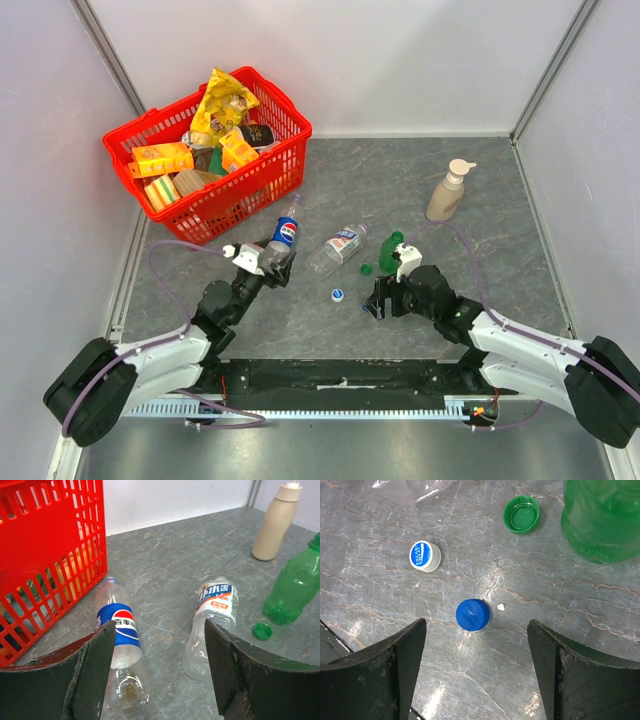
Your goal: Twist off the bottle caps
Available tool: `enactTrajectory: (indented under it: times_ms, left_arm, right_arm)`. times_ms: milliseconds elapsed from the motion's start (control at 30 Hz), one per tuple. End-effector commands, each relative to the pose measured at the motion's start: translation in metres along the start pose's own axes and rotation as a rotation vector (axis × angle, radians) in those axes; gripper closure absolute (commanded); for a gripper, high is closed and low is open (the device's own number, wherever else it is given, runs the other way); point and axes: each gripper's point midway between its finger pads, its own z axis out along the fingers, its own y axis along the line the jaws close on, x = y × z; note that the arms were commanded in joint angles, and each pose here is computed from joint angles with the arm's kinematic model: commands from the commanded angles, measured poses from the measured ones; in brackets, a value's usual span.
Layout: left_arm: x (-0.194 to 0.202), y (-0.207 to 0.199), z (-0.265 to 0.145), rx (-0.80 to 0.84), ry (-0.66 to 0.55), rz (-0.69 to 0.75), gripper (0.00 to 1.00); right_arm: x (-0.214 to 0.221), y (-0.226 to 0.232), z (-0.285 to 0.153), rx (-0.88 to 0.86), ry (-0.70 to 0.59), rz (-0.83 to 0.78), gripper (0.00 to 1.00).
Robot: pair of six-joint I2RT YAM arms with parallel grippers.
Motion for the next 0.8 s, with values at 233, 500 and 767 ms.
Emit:
enactTrajectory:
  times_ms: [233,500,767]
  left_arm:
    - [-0.074,-0.02,0.003,0.076,0.026,-0.141,0.14]
    - [-0.112,-0.024,-0.006,0.081,0.079,-0.25,0.1]
    - [-0.111,-0.009,-0.012,-0.067,0.269,-0.332,0.07]
  right_arm:
    - [-0.031,0.042,-0.024,-0.206,-0.106,-0.076,0.02]
    - [-0.084,0.09,-0.059,-0.378,-0.231,-0.094,0.02]
    - [-0.142,0.095,-0.075,-0.277,-0.311,-0.149,0.02]
